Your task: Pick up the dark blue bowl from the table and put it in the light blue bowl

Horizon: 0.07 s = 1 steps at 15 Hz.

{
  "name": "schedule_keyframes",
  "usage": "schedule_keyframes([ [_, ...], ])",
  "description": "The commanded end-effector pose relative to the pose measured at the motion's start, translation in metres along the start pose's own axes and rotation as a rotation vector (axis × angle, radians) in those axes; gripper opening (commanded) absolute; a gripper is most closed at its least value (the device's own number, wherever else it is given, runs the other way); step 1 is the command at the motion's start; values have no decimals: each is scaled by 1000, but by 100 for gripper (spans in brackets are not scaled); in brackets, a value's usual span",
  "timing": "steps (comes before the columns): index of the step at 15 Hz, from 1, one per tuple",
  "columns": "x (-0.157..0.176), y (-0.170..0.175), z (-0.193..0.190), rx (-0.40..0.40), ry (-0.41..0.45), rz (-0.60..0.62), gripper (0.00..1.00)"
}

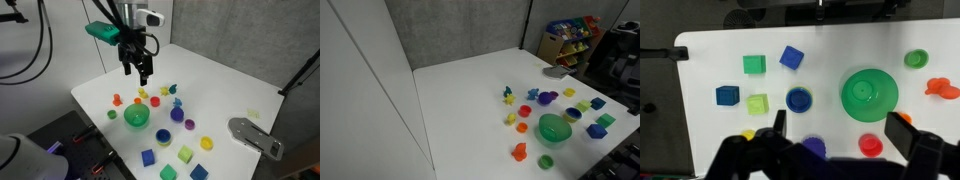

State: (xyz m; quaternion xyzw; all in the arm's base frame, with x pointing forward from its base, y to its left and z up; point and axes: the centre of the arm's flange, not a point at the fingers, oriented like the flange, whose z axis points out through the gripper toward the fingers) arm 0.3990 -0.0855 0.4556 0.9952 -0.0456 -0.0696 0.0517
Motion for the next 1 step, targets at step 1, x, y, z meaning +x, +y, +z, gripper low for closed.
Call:
schedule_keyframes([
  [1, -1, 0, -1, 0, 3, 0, 100],
])
